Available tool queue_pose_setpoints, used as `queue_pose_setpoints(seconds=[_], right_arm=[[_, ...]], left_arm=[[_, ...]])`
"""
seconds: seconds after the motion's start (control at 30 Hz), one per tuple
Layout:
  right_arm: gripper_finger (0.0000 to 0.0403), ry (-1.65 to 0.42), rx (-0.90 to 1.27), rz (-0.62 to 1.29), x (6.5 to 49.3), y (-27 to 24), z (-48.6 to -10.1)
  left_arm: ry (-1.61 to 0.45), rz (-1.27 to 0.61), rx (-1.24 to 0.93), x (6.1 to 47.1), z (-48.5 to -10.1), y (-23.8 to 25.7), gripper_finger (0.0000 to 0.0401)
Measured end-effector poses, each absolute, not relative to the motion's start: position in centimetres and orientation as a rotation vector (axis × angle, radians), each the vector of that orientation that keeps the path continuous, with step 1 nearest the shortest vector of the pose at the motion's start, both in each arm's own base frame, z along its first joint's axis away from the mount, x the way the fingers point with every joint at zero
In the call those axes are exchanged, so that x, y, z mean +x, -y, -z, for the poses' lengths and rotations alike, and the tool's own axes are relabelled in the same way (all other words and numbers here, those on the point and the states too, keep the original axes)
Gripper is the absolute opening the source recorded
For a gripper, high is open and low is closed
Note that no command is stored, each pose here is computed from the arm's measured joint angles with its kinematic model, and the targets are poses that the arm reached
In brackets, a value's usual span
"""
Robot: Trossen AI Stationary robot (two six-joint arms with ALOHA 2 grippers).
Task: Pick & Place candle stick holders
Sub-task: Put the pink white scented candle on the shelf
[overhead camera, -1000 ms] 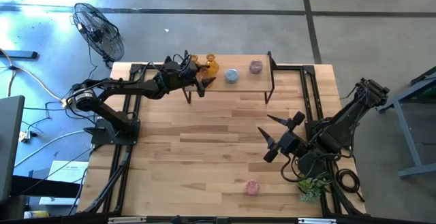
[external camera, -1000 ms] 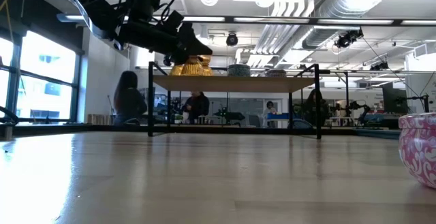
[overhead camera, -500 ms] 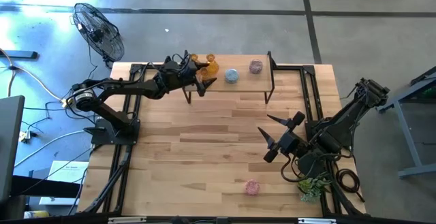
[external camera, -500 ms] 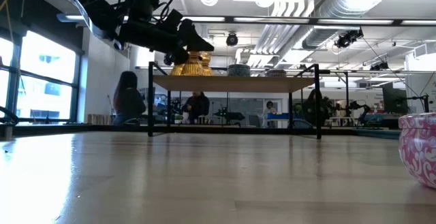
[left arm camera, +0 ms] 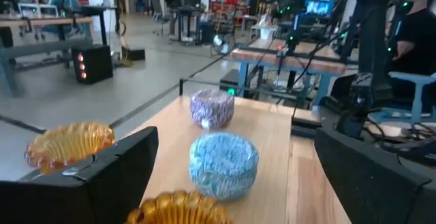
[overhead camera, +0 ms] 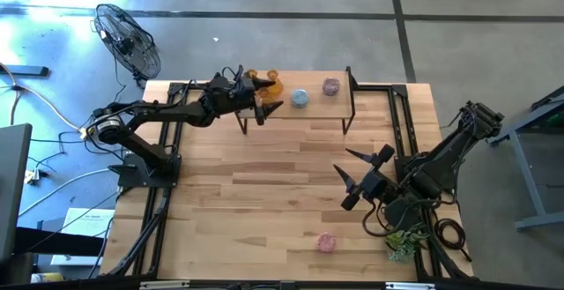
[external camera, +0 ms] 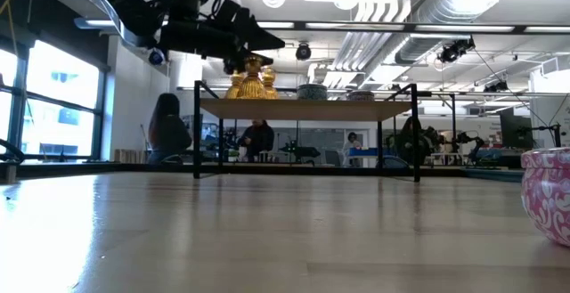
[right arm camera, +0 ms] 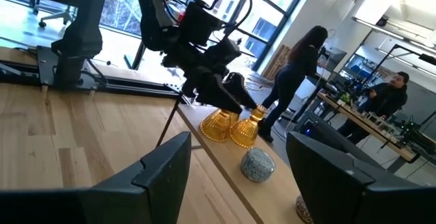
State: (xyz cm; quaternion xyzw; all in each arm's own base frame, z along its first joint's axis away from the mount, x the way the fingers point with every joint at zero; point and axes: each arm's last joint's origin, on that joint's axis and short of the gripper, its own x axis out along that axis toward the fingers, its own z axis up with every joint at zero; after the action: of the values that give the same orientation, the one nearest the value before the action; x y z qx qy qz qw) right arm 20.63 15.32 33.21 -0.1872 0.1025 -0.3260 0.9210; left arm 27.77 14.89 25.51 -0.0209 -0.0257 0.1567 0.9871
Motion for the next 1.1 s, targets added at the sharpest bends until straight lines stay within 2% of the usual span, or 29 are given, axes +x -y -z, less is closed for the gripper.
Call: queue_pose_setpoints(seconds=[0.7, 0.9, 1.1], right_arm=[[0.0238, -0.228, -0.379, 0.643, 20.5, -15.2, -32.8], [0.0238, -0.233, -0.363, 0.621, 20.5, -15.3, -32.7], [0.0238, -0.284, -0.330, 0.459, 20.7, -15.6, -32.4]], left_arm=[[0.173, -0.191, 0.079, 26.9, -28.1, -14.0, 0.0388], [0.217, -0.056, 0.115, 25.9, -29.7, -13.0, 0.0388], [0.175, 0.172, 0.108, 24.6, -30.9, -11.4, 0.0388]])
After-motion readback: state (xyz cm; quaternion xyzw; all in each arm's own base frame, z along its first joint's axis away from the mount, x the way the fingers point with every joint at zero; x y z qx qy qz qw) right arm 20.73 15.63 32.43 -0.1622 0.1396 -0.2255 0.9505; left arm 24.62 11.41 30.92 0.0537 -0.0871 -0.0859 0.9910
